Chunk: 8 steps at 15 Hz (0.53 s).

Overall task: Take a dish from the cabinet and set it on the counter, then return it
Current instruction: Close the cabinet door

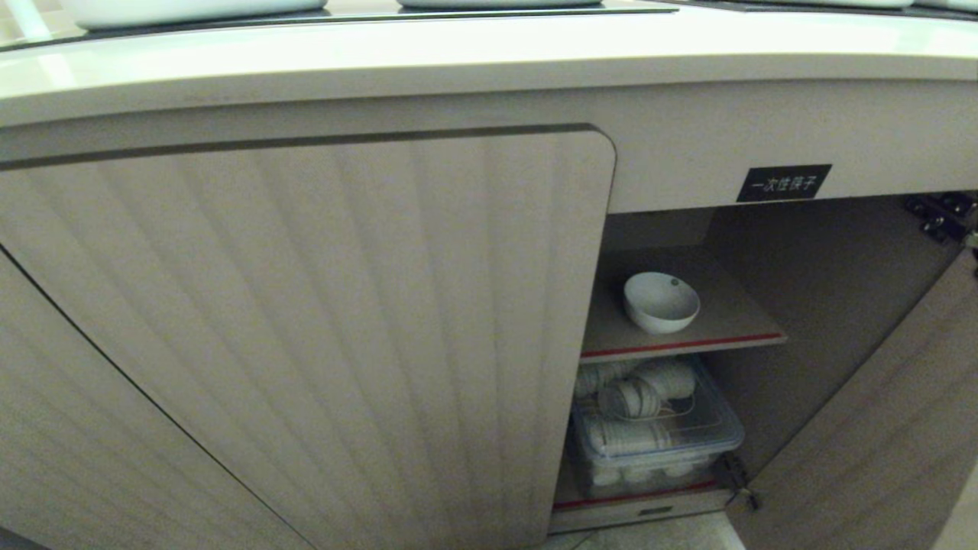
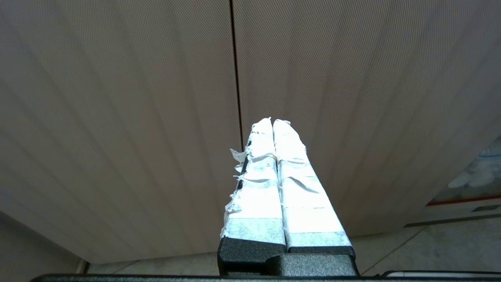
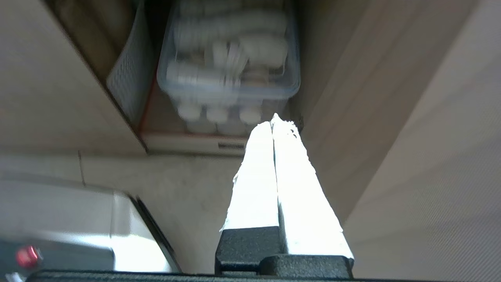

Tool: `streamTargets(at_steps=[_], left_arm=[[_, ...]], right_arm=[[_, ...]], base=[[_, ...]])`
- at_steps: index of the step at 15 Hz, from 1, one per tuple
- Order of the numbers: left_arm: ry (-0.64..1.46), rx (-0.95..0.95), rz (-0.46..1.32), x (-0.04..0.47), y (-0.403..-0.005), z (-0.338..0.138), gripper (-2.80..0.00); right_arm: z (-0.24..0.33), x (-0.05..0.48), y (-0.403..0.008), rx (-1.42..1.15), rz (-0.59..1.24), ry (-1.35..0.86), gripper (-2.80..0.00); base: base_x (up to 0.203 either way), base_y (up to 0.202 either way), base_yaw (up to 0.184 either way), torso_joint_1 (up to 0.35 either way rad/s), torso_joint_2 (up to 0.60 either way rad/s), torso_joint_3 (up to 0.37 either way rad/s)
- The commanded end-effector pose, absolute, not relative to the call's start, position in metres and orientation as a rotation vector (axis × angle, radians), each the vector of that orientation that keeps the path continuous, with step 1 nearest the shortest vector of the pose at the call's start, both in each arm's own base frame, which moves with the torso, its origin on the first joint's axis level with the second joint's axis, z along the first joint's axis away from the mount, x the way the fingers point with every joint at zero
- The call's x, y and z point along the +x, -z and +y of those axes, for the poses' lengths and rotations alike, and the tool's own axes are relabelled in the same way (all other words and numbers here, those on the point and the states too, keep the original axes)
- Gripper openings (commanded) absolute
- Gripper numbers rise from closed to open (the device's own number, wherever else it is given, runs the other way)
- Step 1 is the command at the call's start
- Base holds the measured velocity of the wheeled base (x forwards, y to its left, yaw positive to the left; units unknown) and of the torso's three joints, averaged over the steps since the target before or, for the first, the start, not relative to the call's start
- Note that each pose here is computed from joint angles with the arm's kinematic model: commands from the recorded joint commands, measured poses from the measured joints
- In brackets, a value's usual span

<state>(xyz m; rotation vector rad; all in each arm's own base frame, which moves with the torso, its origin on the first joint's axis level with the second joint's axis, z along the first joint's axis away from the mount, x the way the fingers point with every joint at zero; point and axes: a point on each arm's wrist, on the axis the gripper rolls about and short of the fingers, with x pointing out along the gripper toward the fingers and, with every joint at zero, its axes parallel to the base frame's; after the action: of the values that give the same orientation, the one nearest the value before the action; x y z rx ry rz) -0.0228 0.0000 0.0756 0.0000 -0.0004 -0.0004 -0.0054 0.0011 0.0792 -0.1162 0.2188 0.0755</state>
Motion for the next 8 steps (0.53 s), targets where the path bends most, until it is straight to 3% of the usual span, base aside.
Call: streamTargets(at_steps=[1,5,8], left_arm=[[0.000,0.000,0.000,-0.023,-0.075,0.000,-2.80],[0.000,0.000,-0.001,-0.023,-0.076,0.000,-2.80],[0.000,0.000,-0.002,-0.023,-0.076,0.000,-2.80]], right_arm=[[0.001,-0.011,-0.079,-0.099,0.154,-0.059,-2.80],[0.001,-0.023,-0.076,-0.091,0.000,-0.052,-2.80],[0.001,-0.023,-0.075,-0.090,-0.002,-0.052,-2.80]], base=[[0.000,0.000,0.000,0.000,0.00,0.000],[0.000,0.000,0.000,0.000,0.00,0.000],[0.000,0.000,0.000,0.000,0.00,0.000]])
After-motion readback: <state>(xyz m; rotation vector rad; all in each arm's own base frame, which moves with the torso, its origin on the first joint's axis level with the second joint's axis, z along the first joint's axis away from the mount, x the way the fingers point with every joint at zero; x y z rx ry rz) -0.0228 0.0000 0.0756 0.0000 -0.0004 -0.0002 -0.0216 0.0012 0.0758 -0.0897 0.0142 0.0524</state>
